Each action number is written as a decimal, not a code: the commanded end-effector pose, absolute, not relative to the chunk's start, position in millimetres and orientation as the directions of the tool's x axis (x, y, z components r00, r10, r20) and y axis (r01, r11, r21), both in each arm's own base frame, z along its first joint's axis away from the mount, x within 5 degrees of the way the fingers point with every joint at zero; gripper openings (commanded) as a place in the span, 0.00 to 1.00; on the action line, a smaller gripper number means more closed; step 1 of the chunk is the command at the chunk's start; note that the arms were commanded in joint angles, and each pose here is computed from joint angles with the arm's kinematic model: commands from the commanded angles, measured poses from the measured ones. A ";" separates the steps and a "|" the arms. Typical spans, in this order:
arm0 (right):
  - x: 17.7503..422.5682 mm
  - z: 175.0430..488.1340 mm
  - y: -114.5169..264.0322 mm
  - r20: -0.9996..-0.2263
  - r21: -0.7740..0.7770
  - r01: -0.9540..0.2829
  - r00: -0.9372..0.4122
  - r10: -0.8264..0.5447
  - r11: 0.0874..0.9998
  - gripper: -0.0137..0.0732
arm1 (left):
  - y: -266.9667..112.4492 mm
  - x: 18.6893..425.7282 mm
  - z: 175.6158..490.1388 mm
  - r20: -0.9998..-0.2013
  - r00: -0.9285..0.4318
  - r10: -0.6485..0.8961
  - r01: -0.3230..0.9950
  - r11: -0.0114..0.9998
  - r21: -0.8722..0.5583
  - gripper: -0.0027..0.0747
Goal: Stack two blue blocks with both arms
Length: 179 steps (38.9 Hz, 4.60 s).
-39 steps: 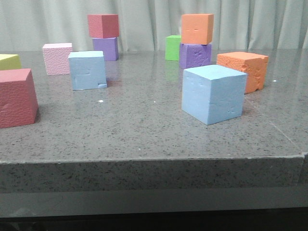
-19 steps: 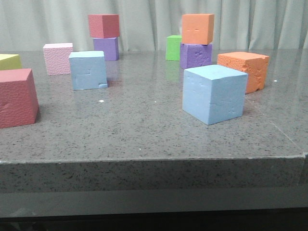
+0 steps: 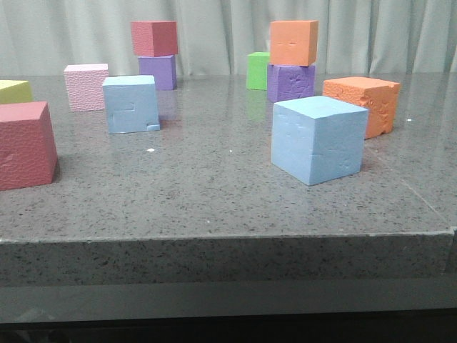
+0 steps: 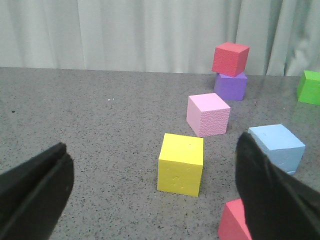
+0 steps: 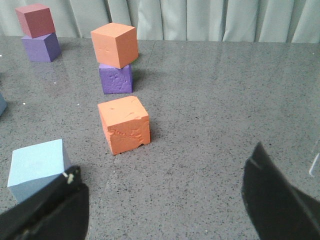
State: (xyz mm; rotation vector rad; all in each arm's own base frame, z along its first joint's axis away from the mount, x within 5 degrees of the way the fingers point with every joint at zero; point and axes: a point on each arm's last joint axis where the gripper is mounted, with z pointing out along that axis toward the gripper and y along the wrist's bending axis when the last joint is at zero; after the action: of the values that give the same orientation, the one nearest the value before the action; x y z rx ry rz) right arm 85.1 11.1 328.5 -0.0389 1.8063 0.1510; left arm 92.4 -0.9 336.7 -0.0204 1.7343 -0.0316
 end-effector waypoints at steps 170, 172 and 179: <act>220.4 403.6 199.3 -0.929 0.151 -0.662 -0.350 -0.124 0.734 0.31 | -1.1 93.6 354.6 -0.997 -0.065 -0.042 0.009 0.999 -0.043 0.86; 220.7 405.8 194.0 -0.928 0.150 -0.653 -0.352 -0.121 0.743 0.24 | -1.1 93.6 354.3 -0.997 -0.068 -0.042 0.008 0.999 -0.043 0.86; 222.2 413.0 167.9 -0.920 0.150 -0.599 -0.375 -0.110 0.786 0.08 | -1.1 93.5 354.2 -0.997 -0.070 -0.042 0.008 0.999 -0.043 0.86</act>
State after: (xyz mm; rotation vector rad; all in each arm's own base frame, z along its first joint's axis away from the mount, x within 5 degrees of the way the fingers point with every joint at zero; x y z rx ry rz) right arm 226.2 186.1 383.7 -0.6013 2.0188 0.5802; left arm 92.4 -0.9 336.6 -0.0205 1.7362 -0.0315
